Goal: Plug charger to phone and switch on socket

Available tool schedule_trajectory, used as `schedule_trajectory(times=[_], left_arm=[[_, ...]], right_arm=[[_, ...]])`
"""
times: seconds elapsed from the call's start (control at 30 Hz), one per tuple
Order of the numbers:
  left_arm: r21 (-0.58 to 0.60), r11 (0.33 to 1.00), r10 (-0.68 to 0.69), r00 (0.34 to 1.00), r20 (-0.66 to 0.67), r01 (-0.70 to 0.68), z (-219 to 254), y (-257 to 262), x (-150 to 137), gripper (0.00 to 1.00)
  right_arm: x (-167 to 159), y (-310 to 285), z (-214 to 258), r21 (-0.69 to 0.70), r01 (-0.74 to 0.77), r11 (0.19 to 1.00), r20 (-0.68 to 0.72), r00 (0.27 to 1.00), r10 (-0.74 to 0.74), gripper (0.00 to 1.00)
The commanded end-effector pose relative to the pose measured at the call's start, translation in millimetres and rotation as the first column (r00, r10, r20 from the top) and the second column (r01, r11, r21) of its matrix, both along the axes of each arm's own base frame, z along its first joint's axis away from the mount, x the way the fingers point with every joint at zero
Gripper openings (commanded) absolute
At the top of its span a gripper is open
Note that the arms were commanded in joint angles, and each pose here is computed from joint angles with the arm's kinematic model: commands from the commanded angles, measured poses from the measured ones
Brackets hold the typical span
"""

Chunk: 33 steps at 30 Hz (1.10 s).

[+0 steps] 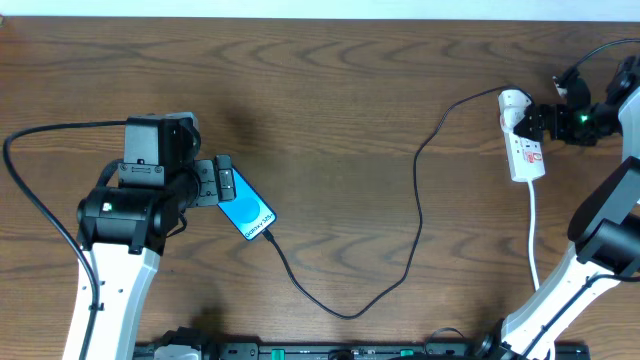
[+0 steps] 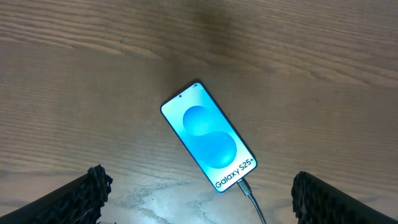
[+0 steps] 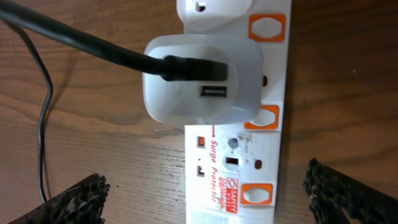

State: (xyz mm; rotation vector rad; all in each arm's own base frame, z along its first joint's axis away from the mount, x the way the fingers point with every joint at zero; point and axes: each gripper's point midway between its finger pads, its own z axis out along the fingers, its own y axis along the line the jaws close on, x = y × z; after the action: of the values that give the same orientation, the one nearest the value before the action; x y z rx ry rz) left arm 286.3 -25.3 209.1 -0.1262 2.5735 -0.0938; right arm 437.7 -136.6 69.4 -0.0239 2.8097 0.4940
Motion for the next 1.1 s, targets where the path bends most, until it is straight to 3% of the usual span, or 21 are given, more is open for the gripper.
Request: schedule_trajectory(times=[0.0, 0.7, 1.07], left_arm=[[0.018, 1.0, -0.01, 1.0, 0.015, 0.01, 6, 1, 2, 0.96], [0.018, 1.0, -0.01, 1.0, 0.015, 0.01, 6, 1, 2, 0.96], [0.018, 1.0, -0.01, 1.0, 0.015, 0.01, 6, 1, 2, 0.96]], right_arm=[[3, 10, 2, 0.02, -0.028, 0.999, 0.017, 0.999, 0.028, 0.99], [-4, 21, -10, 0.08, -0.031, 0.996, 0.002, 1.0, 0.031, 0.99], [8, 25, -9, 0.108, -0.044, 0.993, 0.075, 0.997, 0.036, 0.99]])
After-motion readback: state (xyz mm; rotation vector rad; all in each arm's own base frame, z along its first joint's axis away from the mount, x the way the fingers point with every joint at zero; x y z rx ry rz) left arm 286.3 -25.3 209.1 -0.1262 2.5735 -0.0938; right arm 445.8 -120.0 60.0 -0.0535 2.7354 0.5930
